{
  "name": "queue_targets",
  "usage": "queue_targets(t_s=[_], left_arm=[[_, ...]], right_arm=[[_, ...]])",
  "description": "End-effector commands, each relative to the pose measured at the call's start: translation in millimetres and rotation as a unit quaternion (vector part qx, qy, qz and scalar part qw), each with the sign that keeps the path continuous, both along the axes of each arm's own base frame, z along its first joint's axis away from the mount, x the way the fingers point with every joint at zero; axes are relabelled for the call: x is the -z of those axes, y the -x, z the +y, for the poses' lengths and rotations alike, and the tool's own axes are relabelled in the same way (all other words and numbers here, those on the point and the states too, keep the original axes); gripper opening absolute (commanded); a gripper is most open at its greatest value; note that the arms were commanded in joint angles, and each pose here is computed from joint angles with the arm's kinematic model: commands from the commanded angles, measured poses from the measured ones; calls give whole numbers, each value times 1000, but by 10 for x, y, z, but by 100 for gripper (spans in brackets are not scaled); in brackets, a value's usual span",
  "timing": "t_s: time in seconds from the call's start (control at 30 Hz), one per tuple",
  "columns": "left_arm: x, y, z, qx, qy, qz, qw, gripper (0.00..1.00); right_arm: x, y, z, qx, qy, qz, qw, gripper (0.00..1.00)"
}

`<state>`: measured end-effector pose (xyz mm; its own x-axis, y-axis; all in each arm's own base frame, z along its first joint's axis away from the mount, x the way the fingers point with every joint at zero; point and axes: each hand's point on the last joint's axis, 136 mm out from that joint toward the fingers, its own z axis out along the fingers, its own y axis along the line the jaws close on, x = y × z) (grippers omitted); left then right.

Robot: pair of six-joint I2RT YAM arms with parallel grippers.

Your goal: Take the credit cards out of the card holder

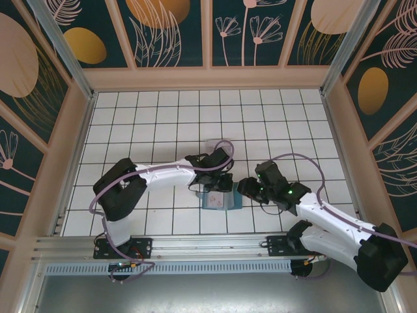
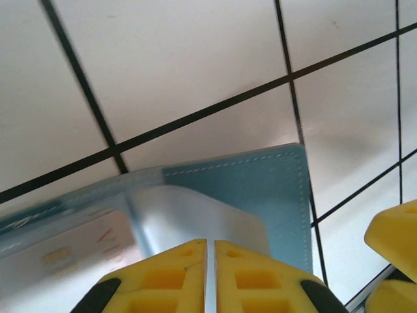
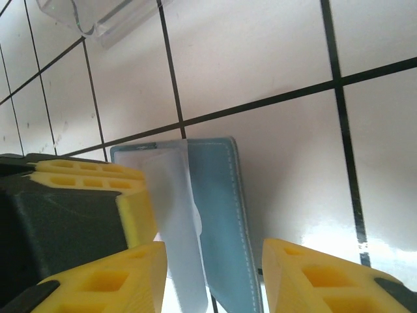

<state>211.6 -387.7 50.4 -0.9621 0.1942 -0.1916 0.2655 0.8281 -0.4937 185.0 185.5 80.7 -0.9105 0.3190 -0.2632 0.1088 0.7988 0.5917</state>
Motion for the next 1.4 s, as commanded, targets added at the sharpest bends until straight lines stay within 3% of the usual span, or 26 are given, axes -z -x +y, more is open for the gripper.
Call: queue_targets(t_s=[0.0, 0.33, 0.57, 0.97, 1.13, 1.37], left_arm=[[46, 23, -112, 21, 11, 4, 1000, 13], [254, -6, -203, 22, 15, 13, 1000, 12], [10, -145, -196, 3, 25, -30, 999, 10], [-74, -253, 79, -23, -8, -69, 997, 9], [-84, -279, 184, -40, -5, -68, 997, 9], [-115, -330, 638, -79, -4, -61, 995, 10]], right_arm=[[39, 12, -178, 35, 23, 3, 999, 44], [-48, 14, -205, 41, 21, -1, 999, 44], [-161, 11, -22, 22, -29, -2, 999, 43], [-245, 31, 317, -27, -114, 3, 993, 38], [-143, 60, 356, -37, -110, 24, 993, 37], [-34, 79, 477, -71, -97, 45, 992, 37]])
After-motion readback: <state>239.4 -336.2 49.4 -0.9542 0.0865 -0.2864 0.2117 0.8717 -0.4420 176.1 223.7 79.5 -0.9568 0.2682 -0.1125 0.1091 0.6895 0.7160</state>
